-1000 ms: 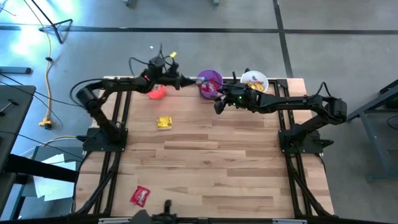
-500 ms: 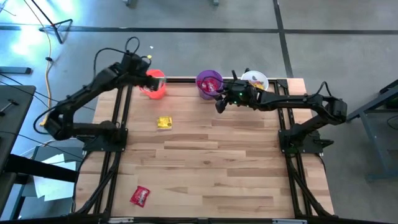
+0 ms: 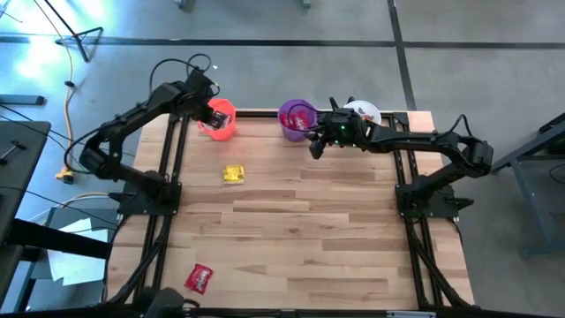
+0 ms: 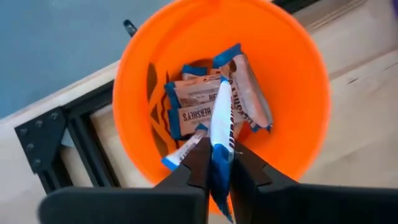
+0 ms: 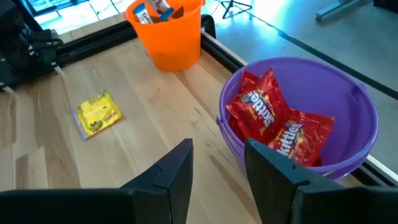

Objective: Sort candy
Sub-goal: Put the white chocolate bar into the orange bucket, then put the yellow candy into the white bucket

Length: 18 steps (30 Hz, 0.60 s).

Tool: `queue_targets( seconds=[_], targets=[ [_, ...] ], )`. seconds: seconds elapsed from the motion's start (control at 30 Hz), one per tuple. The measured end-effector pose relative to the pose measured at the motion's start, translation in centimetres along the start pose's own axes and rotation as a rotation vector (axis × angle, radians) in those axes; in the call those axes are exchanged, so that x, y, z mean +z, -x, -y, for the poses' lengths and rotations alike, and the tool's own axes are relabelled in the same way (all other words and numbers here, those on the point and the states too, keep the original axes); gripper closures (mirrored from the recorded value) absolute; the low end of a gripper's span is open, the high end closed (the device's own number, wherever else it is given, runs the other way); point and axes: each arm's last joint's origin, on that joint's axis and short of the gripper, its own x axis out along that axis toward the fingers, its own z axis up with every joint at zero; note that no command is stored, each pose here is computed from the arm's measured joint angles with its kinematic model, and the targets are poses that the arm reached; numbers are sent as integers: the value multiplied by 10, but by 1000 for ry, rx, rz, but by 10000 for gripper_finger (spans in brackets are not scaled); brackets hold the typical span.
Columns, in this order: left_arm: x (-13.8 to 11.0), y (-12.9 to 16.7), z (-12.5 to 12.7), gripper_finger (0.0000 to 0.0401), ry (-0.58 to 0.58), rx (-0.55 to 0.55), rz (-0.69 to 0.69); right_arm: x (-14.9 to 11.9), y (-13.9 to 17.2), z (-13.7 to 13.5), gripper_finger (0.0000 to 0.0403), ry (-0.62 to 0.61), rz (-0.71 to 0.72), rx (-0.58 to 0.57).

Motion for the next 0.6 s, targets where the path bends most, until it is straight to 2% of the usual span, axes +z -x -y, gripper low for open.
queue_targets(
  seconds=[0.17,0.3,0.47,0.6],
  targets=[
    [4,-20,3,336,-63,5,-50,0,0,0,265,2,-7,24],
    [4,-24,3,298,-67,6,-68,-1,0,0,265,3,-11,31],
    [2,-9,3,265,-63,-7,-22,-1,0,0,265,23,-10,31],
    [-9,16,15,256,-116,-79,6,-1,0,0,265,66,-11,36]
  ],
)
